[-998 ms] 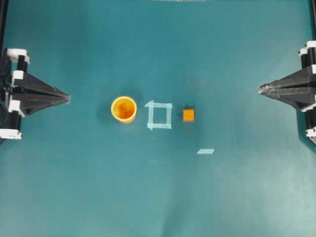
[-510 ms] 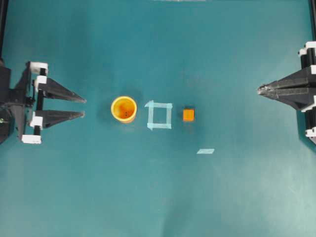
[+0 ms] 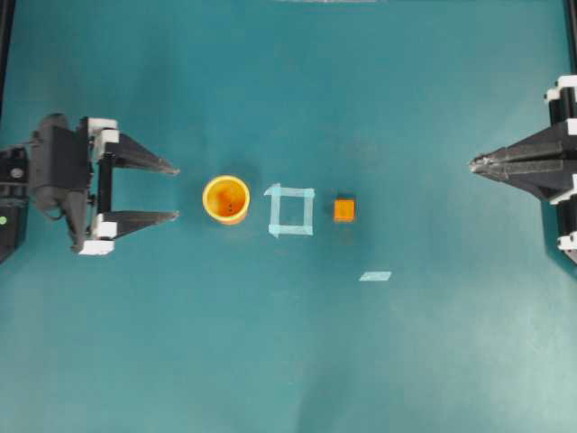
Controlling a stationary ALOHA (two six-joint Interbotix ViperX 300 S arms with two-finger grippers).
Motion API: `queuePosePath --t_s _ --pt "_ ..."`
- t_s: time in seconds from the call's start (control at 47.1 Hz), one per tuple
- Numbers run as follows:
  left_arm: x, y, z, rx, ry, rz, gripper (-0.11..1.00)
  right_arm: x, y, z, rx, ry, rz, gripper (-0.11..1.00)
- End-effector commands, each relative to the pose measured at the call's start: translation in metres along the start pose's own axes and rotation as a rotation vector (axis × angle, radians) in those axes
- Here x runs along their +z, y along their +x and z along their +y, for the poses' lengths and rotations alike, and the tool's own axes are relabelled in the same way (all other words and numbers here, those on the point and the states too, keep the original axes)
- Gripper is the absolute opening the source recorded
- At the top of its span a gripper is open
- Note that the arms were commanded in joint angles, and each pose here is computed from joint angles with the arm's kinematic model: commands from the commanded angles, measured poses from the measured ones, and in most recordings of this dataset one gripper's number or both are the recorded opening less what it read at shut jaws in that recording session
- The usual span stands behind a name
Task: Move the cup to the right with left arm.
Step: 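Move the open left gripper around the orange cup's side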
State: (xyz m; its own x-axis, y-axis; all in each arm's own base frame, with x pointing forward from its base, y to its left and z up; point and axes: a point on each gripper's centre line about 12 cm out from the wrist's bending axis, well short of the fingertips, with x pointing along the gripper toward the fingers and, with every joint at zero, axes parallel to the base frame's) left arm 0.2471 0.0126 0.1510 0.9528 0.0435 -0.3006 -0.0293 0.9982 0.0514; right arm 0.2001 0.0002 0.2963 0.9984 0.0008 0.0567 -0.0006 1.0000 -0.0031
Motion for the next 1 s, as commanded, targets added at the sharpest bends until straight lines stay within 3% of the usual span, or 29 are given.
queuePosePath --t_s 0.0,0.403,0.977 --pt "0.001 0.010 0.001 0.003 0.003 0.005 0.73 0.014 0.003 0.000 0.000 0.002 -0.034 0.00" --pt "-0.026 0.051 0.000 -0.006 -0.011 0.141 0.79 0.014 0.004 0.000 0.000 0.006 -0.008 0.00" --pt "-0.019 0.081 -0.007 -0.025 -0.025 0.128 0.81 0.017 0.005 0.000 0.000 0.006 -0.012 0.00"
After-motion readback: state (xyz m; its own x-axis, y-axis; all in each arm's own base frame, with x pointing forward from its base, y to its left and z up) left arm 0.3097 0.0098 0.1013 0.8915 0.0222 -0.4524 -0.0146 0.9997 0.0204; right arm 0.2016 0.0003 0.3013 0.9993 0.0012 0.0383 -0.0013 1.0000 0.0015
